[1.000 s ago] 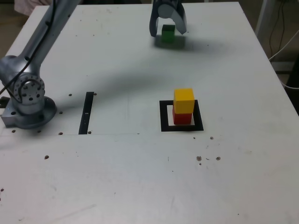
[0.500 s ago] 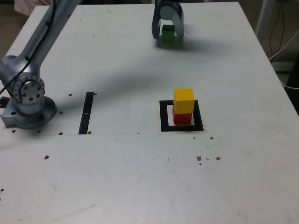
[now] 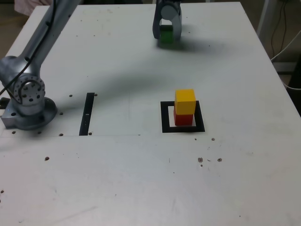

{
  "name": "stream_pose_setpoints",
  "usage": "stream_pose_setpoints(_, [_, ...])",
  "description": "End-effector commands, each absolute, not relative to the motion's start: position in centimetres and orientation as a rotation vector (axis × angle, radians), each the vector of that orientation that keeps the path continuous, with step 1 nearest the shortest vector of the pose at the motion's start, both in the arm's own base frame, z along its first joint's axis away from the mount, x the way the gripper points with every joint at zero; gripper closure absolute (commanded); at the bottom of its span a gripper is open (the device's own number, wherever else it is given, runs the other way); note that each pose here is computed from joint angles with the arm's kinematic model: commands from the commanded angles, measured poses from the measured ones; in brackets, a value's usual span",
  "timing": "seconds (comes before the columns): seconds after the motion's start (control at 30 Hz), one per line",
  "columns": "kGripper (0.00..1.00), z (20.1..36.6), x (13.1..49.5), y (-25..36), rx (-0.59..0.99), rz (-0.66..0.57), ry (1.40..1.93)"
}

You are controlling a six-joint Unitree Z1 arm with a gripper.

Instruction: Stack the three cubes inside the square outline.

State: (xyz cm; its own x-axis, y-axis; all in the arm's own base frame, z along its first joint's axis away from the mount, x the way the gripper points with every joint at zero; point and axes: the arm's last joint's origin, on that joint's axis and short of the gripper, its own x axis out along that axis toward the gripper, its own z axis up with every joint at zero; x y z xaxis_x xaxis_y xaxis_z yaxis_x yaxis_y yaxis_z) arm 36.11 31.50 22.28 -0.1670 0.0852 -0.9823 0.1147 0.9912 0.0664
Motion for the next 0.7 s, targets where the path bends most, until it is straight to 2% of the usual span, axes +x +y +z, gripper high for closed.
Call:
stream_pose_setpoints(0.0, [0.88,23.0,36.1,31.0,0.155,-0.025,1.741])
stream_pose_setpoints(0.2, [0.88,26.0,36.6,28.8,0.188,-0.002,1.715])
stream_pose_setpoints(0.47, [0.88,31.9,37.6,22.9,0.244,-0.007,1.64])
stream_pose_setpoints(0.67, [0.88,35.4,37.4,17.2,0.242,-0.026,1.592])
